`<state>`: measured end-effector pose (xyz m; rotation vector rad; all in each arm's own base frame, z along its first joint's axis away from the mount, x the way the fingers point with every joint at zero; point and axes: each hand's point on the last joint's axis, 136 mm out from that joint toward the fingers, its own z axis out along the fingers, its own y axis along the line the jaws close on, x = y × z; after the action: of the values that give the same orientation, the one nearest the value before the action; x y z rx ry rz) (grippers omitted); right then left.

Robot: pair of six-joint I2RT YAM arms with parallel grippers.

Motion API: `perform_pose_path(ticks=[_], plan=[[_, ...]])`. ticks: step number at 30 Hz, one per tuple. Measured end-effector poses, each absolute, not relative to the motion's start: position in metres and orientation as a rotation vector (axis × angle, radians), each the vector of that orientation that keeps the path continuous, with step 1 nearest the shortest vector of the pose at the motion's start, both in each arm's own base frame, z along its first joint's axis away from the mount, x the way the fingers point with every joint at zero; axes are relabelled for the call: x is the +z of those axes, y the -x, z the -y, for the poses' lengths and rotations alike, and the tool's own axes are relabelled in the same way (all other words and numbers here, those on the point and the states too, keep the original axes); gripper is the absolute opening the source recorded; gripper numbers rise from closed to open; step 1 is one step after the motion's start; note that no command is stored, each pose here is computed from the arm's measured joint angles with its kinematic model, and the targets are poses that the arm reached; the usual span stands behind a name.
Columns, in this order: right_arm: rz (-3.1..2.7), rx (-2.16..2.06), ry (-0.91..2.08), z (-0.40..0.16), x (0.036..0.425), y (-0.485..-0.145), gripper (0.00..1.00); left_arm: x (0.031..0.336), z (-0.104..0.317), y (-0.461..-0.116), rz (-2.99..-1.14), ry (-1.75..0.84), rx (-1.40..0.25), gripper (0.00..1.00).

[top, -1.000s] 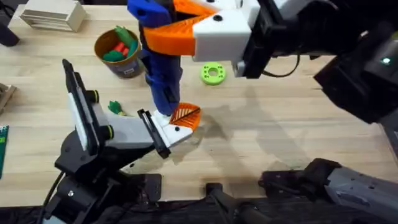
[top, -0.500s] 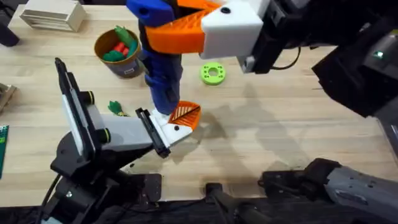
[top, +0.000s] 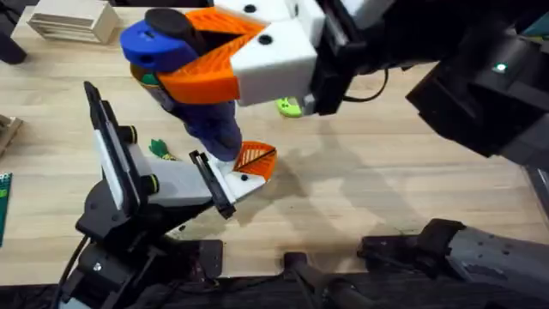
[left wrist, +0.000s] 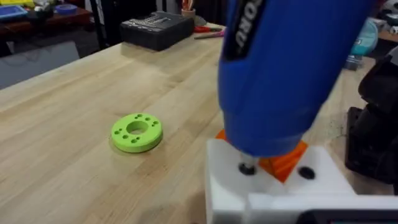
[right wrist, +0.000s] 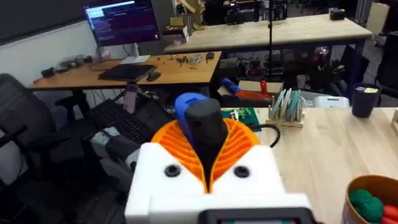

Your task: Pick up the gripper from the table and insert it into the empty holder that is missing its gripper. Then pick up a screw, insert it into the mounting hole, and use the screwdriver to tighten it. Finally, clean up the table by picking up the vegetable and placing it into the bucket.

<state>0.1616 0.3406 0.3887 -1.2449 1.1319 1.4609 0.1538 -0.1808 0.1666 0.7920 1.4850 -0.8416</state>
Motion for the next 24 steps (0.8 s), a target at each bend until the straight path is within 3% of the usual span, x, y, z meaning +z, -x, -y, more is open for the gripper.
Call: perform_pose_path(ticks=[13, 16, 24], plan=[[-1.045, 1.458, 1.273, -0.337, 0.405, -0.161, 0.032, 0.179, 0.180, -0.154, -1.437, -0.787, -0.830, 0.006], [-1.006, 1.443, 1.262, -0.331, 0.421, -0.164, 0.031, 0.165, 0.180, -0.154, -1.488, -0.787, -0.838, 0.006], [-0.939, 1.368, 1.232, -0.309, 0.447, -0.170, 0.031, 0.165, 0.180, -0.154, -1.489, -0.786, -0.839, 0.006]])
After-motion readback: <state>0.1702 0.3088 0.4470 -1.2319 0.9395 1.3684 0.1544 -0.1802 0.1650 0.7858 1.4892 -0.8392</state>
